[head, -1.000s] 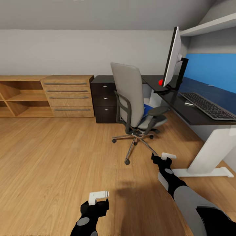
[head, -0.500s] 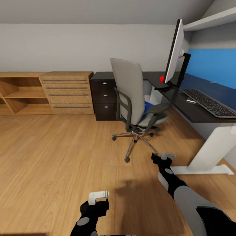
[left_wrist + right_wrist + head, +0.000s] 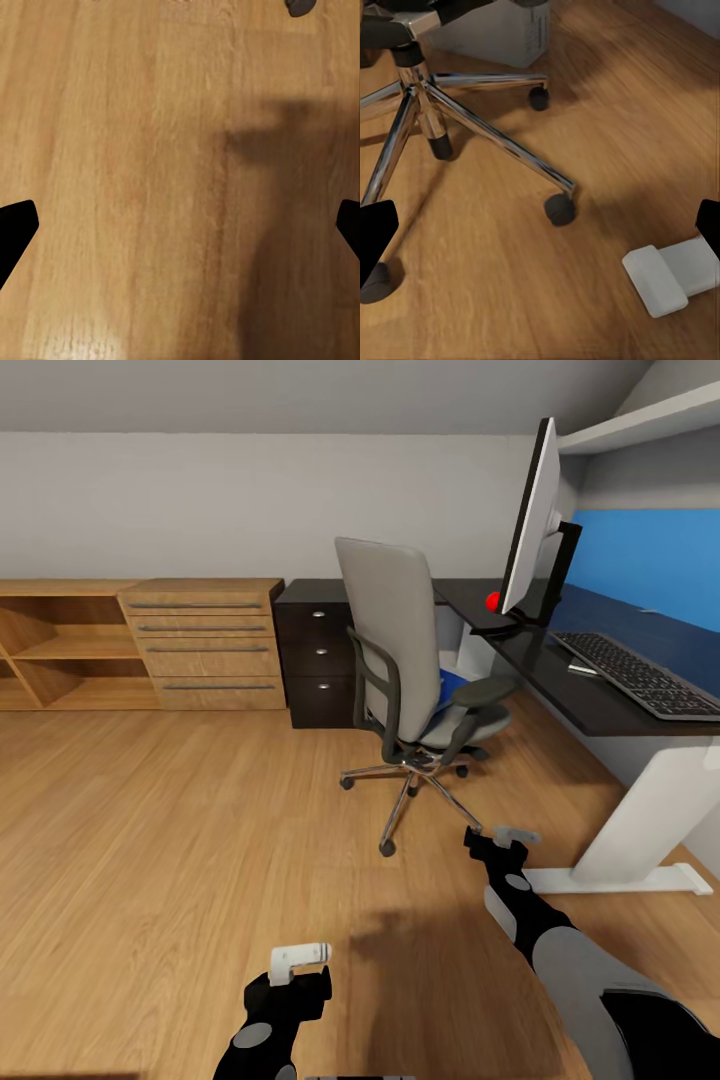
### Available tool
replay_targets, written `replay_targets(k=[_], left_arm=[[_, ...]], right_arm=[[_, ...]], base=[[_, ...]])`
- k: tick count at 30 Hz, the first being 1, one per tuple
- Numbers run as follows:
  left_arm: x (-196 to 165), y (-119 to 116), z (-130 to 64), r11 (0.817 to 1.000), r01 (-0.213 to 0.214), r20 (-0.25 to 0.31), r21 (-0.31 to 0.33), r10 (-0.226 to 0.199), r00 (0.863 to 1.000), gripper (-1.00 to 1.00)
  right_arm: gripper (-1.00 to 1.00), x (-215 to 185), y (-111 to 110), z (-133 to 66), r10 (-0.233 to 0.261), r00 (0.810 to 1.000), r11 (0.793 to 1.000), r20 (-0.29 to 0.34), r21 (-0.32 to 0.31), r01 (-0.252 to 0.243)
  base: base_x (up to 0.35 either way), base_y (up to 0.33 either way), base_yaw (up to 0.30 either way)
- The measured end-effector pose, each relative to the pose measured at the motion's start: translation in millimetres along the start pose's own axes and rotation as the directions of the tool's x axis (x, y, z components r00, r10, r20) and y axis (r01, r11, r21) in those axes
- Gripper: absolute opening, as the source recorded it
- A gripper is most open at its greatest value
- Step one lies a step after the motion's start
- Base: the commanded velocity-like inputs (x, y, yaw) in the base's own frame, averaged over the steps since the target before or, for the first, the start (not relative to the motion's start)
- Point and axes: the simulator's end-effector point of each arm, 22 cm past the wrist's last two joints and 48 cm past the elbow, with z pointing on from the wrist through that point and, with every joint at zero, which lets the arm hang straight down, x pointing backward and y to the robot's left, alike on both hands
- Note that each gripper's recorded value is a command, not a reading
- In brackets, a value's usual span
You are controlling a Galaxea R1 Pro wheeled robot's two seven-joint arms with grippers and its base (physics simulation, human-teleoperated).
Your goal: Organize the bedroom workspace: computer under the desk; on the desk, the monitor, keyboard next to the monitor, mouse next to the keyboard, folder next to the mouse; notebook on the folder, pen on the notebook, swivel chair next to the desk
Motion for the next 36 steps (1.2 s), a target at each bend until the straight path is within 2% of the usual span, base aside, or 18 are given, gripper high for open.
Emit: replay_targets(k=[10,19,28,33,36], left_arm=[[0,0,-0.1,1.0,0.0,0.0,0.0,0.0,1.0,1.0],[0,0,0.1,1.0,0.0,0.0,0.0,0.0,1.0,1.0],[0,0,0.1,1.0,0.0,0.0,0.001,0.0,1.0,1.0],[0,0,-0.1,1.0,0.001,0.001,0.001,-0.001,1.0,1.0],[0,0,-0.1,1.0,0.001,0.001,0.001,-0.001,1.0,1.0]], right_arm=[[1.0,0,-6,0.8,-0.004,1.0,1.0,-0.001,0.007,0.004],[1.0,-3,-22,3.2,-0.01,1.0,0.999,0.006,0.034,0.01],[1.0,-22,-30,3.2,0.0,0.996,0.999,0.086,0.046,-0.004],[1.0,-33,-30,1.4,0.01,0.99,0.999,0.142,0.045,-0.017],[1.0,-35,-30,0.8,0.013,0.988,0.999,0.154,0.045,-0.02]], base=[[0.18,-0.173,0.0],[0.056,-0.061,0.0],[0.029,-0.007,0.0],[0.195,-0.001,0.0],[0.279,0.0,0.0]])
